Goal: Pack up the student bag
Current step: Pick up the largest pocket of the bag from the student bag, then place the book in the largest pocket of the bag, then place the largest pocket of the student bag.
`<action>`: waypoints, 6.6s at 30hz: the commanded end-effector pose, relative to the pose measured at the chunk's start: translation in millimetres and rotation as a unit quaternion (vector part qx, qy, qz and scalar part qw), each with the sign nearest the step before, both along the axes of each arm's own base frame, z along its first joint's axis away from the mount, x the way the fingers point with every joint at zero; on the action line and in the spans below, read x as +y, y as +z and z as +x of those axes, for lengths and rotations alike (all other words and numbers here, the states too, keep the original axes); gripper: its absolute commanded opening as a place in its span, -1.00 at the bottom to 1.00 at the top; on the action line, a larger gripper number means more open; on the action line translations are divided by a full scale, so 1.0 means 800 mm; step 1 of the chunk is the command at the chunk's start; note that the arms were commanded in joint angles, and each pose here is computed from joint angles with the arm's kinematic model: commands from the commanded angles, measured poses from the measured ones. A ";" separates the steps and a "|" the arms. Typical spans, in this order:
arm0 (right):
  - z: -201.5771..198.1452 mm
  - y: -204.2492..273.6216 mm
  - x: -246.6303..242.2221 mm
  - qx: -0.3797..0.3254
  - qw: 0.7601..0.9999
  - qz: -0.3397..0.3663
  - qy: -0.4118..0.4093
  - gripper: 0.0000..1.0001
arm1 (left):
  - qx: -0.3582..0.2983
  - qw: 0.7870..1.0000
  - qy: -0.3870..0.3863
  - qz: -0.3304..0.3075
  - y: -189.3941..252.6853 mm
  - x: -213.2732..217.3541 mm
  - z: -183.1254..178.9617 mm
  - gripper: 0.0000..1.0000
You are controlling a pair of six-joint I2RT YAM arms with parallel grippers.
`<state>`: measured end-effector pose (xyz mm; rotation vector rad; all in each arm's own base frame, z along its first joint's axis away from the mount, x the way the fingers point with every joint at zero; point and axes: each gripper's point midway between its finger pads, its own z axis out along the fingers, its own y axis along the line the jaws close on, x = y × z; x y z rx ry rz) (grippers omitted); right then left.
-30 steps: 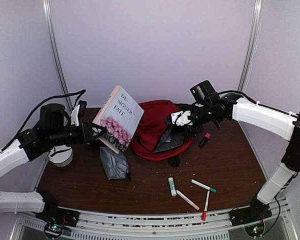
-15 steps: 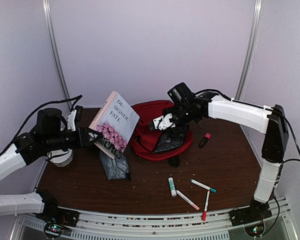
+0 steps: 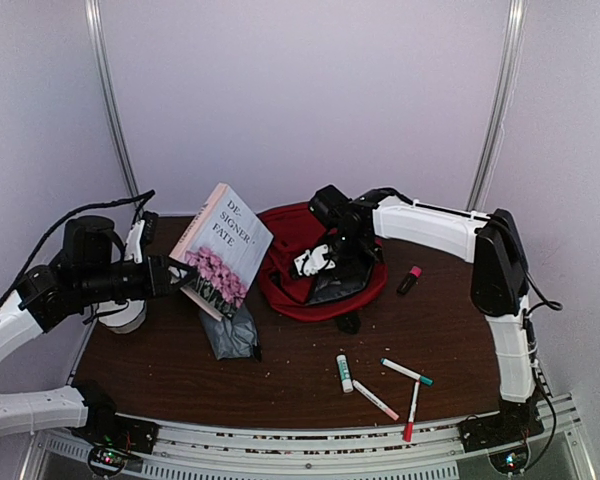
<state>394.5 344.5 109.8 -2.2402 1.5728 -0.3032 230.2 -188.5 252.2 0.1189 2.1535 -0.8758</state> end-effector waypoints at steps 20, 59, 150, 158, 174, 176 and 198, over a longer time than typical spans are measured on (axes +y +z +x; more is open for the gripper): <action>0.073 0.263 0.023 -0.066 0.864 0.424 -0.263 -1.00 | 0.127 0.977 -0.070 -0.157 -0.027 -0.045 -0.049 -0.37; -0.034 0.265 0.039 0.089 0.852 0.464 -0.227 -1.00 | 0.178 0.939 -0.031 -0.292 -0.058 -0.175 0.066 -0.42; -0.068 0.214 0.053 0.135 0.866 0.437 -0.202 -1.00 | 0.195 0.976 0.062 -0.068 -0.141 -0.232 0.152 0.96; -0.075 0.197 0.048 0.148 0.870 0.428 -0.198 -1.00 | 0.195 0.980 0.033 0.019 -0.151 -0.184 0.067 0.95; -0.102 0.122 0.058 0.230 0.889 0.358 -0.170 -0.70 | 0.161 0.963 0.119 0.183 -0.173 -0.025 0.016 0.77; -0.108 0.117 0.061 0.248 0.887 0.352 -0.164 -0.62 | 0.170 0.966 0.120 0.157 -0.183 -0.026 0.017 0.68; -0.163 0.184 0.072 0.352 0.844 0.389 -0.112 0.08 | 0.151 0.977 0.048 0.145 -0.151 -0.036 0.012 -1.00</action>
